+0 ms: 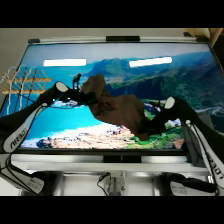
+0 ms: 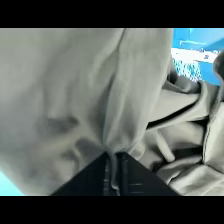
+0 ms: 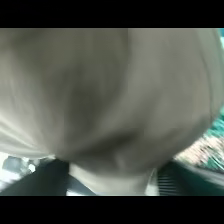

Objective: Fold the shirts.

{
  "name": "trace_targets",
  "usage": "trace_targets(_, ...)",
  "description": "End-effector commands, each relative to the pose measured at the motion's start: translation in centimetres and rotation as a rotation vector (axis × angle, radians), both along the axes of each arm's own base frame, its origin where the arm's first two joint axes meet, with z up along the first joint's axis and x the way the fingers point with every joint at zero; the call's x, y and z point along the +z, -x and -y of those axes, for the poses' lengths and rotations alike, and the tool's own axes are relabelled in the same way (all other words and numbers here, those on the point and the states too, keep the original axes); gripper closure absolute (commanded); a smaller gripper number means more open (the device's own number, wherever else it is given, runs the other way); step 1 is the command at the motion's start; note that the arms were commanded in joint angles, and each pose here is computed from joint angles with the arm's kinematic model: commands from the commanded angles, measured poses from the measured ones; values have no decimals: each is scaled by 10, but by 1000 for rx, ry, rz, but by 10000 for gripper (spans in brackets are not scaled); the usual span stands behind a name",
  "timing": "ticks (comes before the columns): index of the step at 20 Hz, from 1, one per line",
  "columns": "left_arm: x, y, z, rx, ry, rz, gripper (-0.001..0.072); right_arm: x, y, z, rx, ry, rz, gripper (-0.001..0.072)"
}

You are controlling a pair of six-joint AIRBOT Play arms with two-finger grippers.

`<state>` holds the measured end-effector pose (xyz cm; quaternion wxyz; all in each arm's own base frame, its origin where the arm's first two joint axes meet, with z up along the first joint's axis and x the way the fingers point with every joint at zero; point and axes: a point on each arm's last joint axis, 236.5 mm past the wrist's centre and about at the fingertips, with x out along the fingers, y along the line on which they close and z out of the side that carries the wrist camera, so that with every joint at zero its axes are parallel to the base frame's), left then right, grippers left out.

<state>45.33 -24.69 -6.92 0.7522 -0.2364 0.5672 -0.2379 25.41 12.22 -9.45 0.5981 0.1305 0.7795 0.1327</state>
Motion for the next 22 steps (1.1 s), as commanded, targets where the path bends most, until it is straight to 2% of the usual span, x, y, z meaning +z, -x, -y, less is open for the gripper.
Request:
trace_targets(1,1,-4,-1,4,-5,20,676,-7,-13,-14,-73,-53,56,582)
trace_targets(2,5,-6,-3,-5,-7,38,677,-3,-15,-16,-86,-58,63,635)
trace_targets(5,67,-18,-10,-87,-22,248,679,38,-36,-11,9,-62,217,636)
trace_targets(7,162,-23,-15,-160,-34,510,679,105,-69,5,112,3,463,636)
trace_targets(9,290,-9,-26,-147,-27,797,679,216,-102,28,165,110,802,636)
trace_targets(11,429,36,-47,-64,-7,1110,678,360,-106,48,118,199,1200,635)
trace_targets(12,493,72,-61,-12,6,1268,678,434,-90,54,64,202,1402,635)
trace_targets(15,598,188,-99,89,-21,1588,678,581,-7,62,-96,111,1821,635)
trace_targets(17,622,243,-120,164,-6,1642,678,610,40,67,-150,71,1915,635)
trace_targets(19,623,270,-140,231,-34,1630,678,605,61,69,-167,51,1891,635)
trace_targets(22,590,259,-160,275,-159,1507,678,568,53,67,-130,76,1737,635)
